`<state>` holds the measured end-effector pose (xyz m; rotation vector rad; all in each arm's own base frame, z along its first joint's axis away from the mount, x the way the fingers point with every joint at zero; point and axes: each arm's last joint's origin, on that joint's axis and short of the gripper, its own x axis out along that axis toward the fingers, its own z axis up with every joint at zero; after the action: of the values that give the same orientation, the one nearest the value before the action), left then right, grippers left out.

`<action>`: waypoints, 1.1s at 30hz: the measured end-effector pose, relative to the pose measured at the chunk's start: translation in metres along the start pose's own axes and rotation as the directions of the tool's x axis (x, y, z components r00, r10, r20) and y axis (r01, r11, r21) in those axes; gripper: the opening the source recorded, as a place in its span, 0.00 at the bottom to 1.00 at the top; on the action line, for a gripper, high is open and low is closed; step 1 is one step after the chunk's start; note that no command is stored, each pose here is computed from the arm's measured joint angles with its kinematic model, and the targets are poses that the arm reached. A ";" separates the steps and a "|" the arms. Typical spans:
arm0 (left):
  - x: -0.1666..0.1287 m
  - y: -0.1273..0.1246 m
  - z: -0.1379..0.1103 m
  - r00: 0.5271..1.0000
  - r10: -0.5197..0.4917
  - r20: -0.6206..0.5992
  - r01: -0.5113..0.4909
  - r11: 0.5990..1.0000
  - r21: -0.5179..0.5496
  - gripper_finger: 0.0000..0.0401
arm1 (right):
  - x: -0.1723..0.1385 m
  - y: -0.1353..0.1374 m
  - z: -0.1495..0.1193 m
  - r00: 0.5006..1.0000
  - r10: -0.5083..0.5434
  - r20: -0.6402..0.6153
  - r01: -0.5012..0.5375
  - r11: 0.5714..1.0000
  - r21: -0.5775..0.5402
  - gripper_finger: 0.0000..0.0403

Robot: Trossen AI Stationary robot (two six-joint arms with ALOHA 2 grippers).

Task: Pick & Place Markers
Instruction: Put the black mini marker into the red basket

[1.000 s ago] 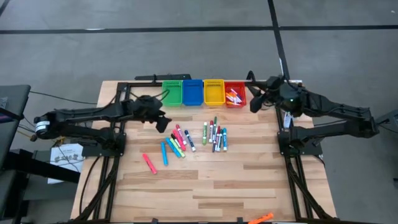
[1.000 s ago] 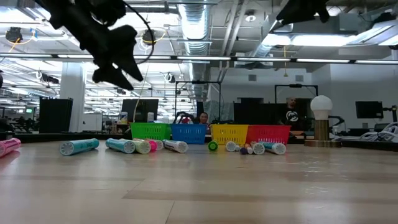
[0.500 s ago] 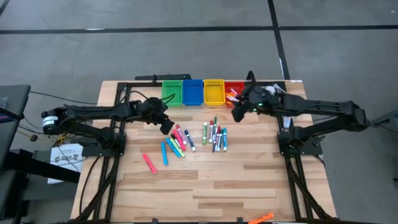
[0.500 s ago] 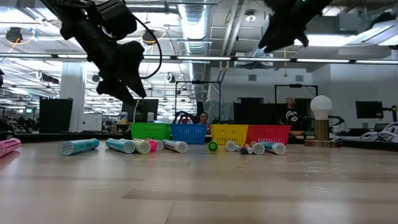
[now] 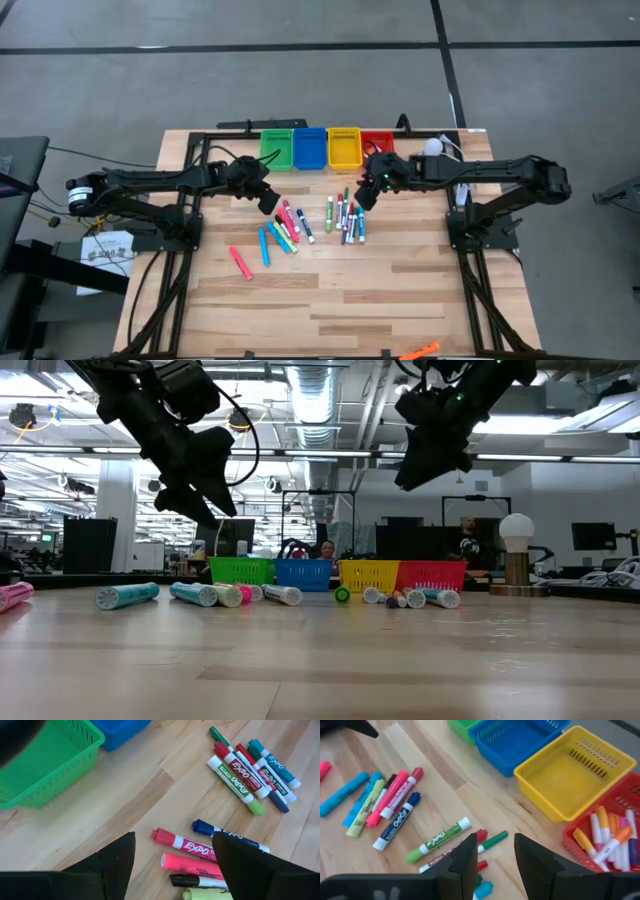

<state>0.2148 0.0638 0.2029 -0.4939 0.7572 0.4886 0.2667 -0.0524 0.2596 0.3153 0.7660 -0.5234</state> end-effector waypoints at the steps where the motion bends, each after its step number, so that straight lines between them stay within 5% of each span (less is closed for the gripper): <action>1: 0.000 0.000 0.000 1.000 0.000 0.000 0.000 1.000 0.001 0.66 | 0.000 0.000 0.000 1.000 0.003 -0.002 -0.003 1.000 -0.003 0.29; 7: 0.000 0.000 0.000 1.000 -0.003 -0.001 0.003 0.998 0.056 0.66 | -0.003 0.000 0.001 1.000 0.006 0.007 -0.006 1.000 -0.005 0.29; 17: 0.000 -0.003 -0.001 0.995 -0.093 -0.042 0.102 0.939 0.328 0.66 | -0.003 0.000 0.001 1.000 0.006 0.008 -0.006 1.000 -0.005 0.29; 33: 0.000 -0.004 -0.003 0.989 -0.129 -0.073 0.142 0.690 0.709 0.62 | -0.003 0.000 0.001 1.000 0.007 0.008 -0.007 1.000 -0.005 0.29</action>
<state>0.2150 0.0589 0.2022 0.1875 0.8538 0.0181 0.2654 -0.0522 0.2621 0.3108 0.7582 -0.5161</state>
